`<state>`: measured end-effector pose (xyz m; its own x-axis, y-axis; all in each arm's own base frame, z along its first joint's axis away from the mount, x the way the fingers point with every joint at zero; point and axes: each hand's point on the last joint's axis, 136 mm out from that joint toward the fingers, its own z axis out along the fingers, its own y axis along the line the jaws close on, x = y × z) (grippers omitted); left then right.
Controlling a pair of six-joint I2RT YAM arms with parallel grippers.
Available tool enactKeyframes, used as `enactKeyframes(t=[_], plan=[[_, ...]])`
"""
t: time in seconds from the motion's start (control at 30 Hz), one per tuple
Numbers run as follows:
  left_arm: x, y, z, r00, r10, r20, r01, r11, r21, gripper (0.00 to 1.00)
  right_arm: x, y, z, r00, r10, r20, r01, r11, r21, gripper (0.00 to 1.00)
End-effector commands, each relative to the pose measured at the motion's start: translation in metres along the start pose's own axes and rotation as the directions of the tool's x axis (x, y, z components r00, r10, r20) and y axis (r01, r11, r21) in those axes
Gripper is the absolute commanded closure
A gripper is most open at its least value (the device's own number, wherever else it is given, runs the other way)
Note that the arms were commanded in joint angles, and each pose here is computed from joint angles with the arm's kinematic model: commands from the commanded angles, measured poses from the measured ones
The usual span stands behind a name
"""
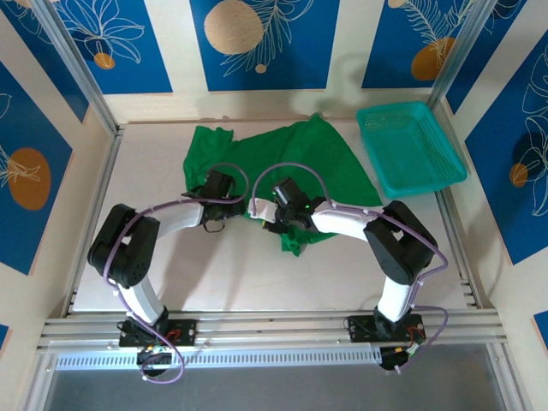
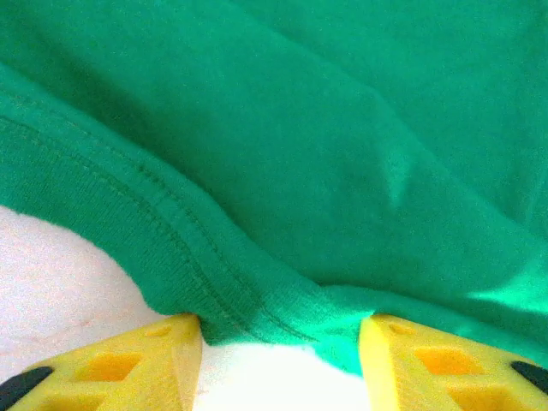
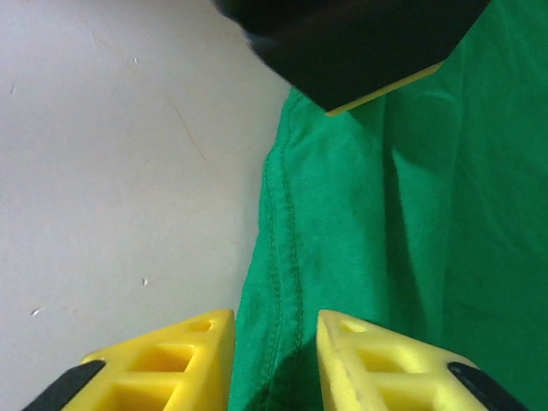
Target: Fold the inside-out t-shirt
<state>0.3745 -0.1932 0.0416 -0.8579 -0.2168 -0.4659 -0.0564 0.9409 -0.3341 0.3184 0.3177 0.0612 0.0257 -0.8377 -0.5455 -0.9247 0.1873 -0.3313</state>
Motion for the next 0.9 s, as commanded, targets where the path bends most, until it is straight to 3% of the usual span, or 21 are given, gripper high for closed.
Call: enactKeyframes(t=[0.0, 0.1, 0.27, 0.4, 0.63, 0.77, 0.87], plan=[[-0.004, 0.005, 0.012, 0.999, -0.003, 0.041, 0.005, 0.999, -0.039, 0.58, 0.003, 0.002, 0.002, 1.0, -0.01, 0.003, 0.01, 1.0, -0.007, 0.65], [-0.002, 0.007, 0.018, 0.999, -0.008, 0.034, 0.01, 0.999, -0.043, 0.71, 0.007, 0.003, 0.008, 1.0, -0.01, -0.012, 0.01, 1.0, -0.017, 0.66], [-0.006, 0.011, 0.01, 0.999, 0.026, 0.048, -0.022, 0.997, -0.075, 0.99, 0.019, 0.008, 0.015, 0.997, -0.038, -0.073, 0.036, 0.999, -0.034, 0.86], [-0.013, 0.005, -0.008, 0.997, 0.062, 0.038, -0.059, 0.996, -0.072, 1.0, 0.008, 0.012, 0.008, 0.999, -0.012, -0.041, 0.01, 0.999, -0.046, 1.0], [-0.008, 0.012, -0.056, 0.996, 0.077, -0.049, -0.083, 0.987, -0.136, 1.0, -0.049, 0.029, -0.043, 0.981, 0.119, 0.151, -0.092, 0.98, -0.175, 1.0], [0.005, 0.039, -0.085, 0.991, 0.075, -0.111, -0.102, 0.961, -0.256, 1.0, -0.077, 0.063, -0.07, 0.96, 0.166, 0.225, -0.091, 0.946, -0.31, 1.0], [0.019, 0.064, -0.097, 0.986, 0.004, -0.164, -0.051, 0.958, -0.283, 1.0, -0.1, 0.115, -0.068, 0.965, 0.134, 0.224, -0.038, 0.921, -0.387, 1.0]])
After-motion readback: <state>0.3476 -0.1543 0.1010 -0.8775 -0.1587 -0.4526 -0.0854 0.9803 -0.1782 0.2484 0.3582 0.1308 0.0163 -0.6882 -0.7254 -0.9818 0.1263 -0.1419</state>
